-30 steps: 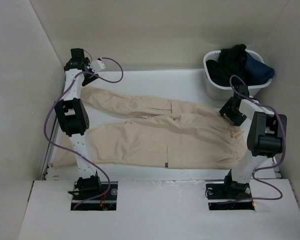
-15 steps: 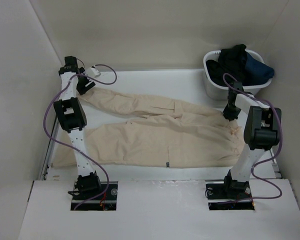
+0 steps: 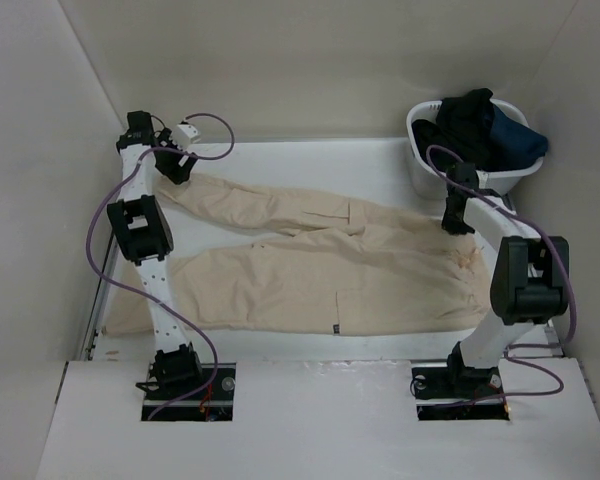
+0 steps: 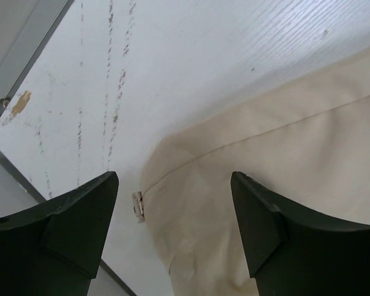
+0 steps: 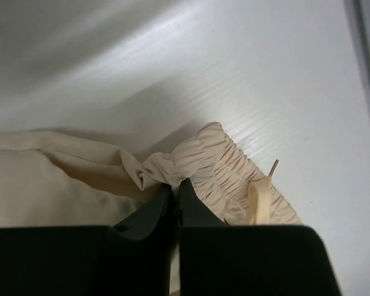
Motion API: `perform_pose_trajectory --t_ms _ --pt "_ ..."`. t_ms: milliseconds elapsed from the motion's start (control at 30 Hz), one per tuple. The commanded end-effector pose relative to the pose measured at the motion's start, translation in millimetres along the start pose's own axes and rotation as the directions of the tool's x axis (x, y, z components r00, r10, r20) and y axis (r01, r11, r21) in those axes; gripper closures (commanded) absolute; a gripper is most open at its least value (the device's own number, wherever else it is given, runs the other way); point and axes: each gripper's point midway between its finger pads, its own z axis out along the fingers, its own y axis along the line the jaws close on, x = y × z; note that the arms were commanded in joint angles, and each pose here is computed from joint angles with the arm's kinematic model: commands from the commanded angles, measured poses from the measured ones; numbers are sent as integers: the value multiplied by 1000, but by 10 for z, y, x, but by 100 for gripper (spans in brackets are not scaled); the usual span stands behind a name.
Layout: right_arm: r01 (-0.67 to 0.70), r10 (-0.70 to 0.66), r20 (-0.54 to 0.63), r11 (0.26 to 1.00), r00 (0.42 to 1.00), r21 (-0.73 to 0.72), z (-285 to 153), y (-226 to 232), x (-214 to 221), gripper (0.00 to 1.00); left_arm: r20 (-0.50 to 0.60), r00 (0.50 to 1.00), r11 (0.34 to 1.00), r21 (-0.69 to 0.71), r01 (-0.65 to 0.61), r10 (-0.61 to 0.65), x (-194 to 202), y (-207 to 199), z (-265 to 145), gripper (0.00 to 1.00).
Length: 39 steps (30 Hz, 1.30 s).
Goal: Fold and stack the trousers
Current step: Fold the trousers
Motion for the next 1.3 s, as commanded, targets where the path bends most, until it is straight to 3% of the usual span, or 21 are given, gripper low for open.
perform_pose_trajectory --t_ms 0,133,233,533,567,700,733,800,900,1033,1167,1267 --pt "25 -22 253 1000 967 -8 -353 -16 -542 100 94 996 999 -36 1 3 -403 90 -166 26" --pt "22 -5 296 998 955 -53 -484 41 -611 100 66 996 992 -103 66 -59 -290 223 55 24" --pt "43 -25 311 998 950 -51 -548 83 -628 100 -20 998 994 -89 57 -59 -50 152 155 23" --pt "10 17 352 997 936 -73 -672 122 -833 100 -202 979 997 77 28 -12 581 -219 122 26" --pt "4 24 356 997 934 -78 -685 129 -853 100 -236 972 996 90 17 5 688 -265 149 32" --pt "-56 99 394 991 914 -120 -780 131 -980 100 -344 937 998 63 -32 52 944 -286 318 88" --pt "-75 125 408 988 904 -135 -820 120 -1025 100 -355 934 999 32 -39 48 951 -232 338 96" --pt "-115 184 451 978 873 -176 -953 65 -1160 100 -315 949 994 -96 -54 21 764 53 273 100" --pt "-168 289 518 949 805 -268 -1193 -36 -1394 100 -179 983 952 -294 -90 38 193 545 -185 100" --pt "-214 437 571 883 695 -417 -1525 -181 -1632 100 -88 988 898 -414 -149 123 -425 769 -1054 100" --pt "-252 535 573 828 621 -500 -1681 -375 -1672 100 -74 985 865 -470 -174 158 -614 647 -1722 100" --pt "-265 576 557 799 599 -540 -1699 -476 -1626 100 -78 982 849 -494 -186 170 -623 457 -2073 100"
